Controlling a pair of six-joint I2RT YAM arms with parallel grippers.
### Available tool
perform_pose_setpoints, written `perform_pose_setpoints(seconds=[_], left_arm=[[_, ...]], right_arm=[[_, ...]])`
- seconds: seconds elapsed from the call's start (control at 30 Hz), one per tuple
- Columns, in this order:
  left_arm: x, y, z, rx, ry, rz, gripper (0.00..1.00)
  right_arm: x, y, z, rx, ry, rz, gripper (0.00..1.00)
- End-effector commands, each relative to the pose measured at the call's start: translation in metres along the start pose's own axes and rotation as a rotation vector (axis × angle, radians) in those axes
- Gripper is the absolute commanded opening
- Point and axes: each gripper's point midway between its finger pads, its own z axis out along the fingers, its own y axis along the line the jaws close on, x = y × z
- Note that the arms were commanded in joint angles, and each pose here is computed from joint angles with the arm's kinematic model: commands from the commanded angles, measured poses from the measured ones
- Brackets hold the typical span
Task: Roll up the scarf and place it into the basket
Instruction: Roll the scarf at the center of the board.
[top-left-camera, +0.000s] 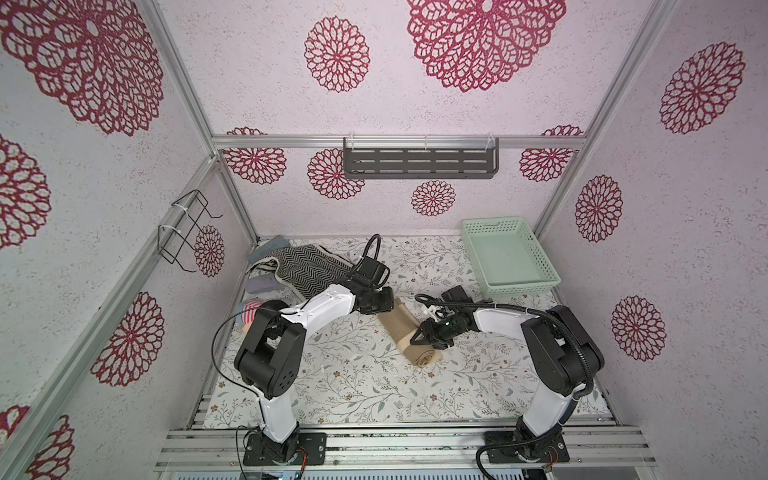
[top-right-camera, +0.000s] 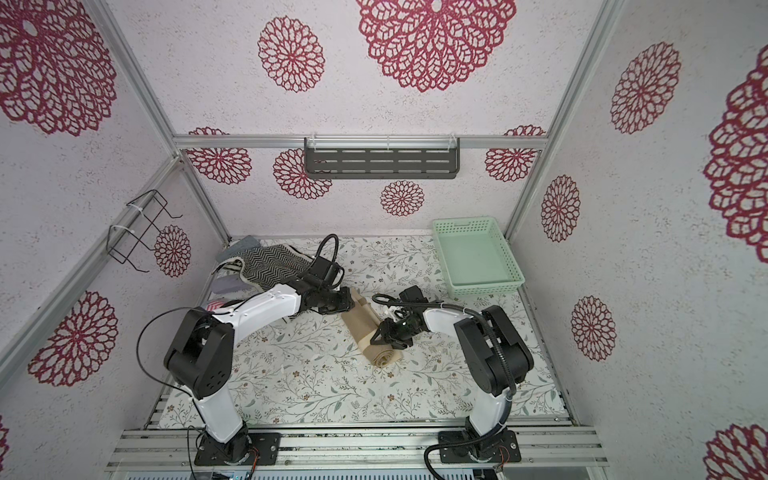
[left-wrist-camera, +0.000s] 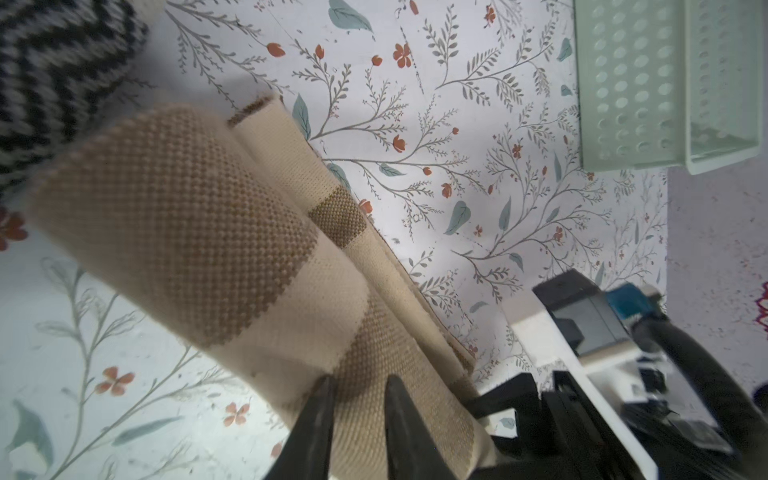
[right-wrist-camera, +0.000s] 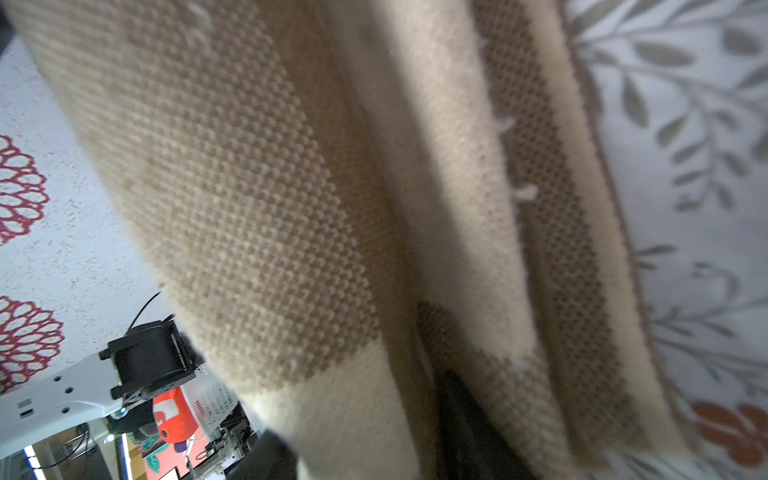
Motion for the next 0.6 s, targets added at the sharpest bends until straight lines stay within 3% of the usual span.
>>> perform_pose_setpoints(seconds=[0.0, 0.4, 0.43, 0.47, 0.57], left_arm=[[-0.02, -0.011, 0.008, 0.005, -0.03, 0.035, 0.25], [-0.012, 0.006, 0.07, -0.005, 0.032, 0.004, 0.22], [-0.011, 0.006, 0.073, 0.003, 0.03, 0.001, 0.22], [-0.01, 0.006, 0.076, 0.007, 0.033, -0.003, 0.22], [-0.009, 0.008, 0.083, 0.007, 0.039, -0.008, 0.22]], right_arm=[[-0.004, -0.014, -0.019, 0.133, -0.036, -0.018, 0.53], [-0.024, 0.004, -0.056, 0.2, -0.183, -0.081, 0.75], [-0.028, 0.009, -0.059, 0.192, -0.202, -0.093, 0.79], [-0.032, 0.014, -0.062, 0.187, -0.217, -0.103, 0.98], [-0.043, 0.021, -0.066, 0.185, -0.248, -0.128, 0.99]])
